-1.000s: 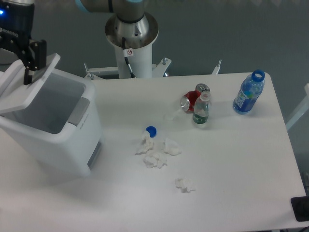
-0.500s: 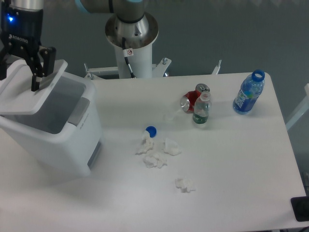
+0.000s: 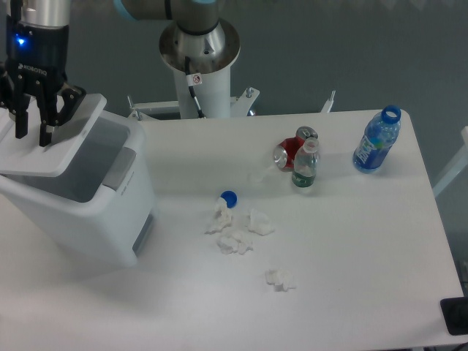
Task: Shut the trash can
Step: 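Push the lid down toward the can opening with the gripper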
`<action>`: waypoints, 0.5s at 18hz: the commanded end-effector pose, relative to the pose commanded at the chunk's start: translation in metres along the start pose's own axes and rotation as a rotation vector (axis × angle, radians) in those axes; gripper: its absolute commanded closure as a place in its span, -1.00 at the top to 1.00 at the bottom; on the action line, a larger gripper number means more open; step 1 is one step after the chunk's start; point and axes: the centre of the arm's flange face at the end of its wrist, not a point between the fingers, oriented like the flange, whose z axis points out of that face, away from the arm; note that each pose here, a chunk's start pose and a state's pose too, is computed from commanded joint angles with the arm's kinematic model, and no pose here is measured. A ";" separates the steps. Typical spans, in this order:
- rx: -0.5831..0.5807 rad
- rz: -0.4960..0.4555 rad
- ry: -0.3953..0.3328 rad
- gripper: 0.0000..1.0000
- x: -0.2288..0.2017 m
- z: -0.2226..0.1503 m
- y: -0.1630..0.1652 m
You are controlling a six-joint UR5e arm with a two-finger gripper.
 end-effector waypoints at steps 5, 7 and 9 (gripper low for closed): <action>0.012 -0.019 -0.021 -0.15 -0.013 -0.008 0.001; 0.016 -0.025 -0.027 -0.27 -0.017 -0.011 0.001; 0.015 -0.023 -0.030 -0.46 -0.020 -0.011 0.002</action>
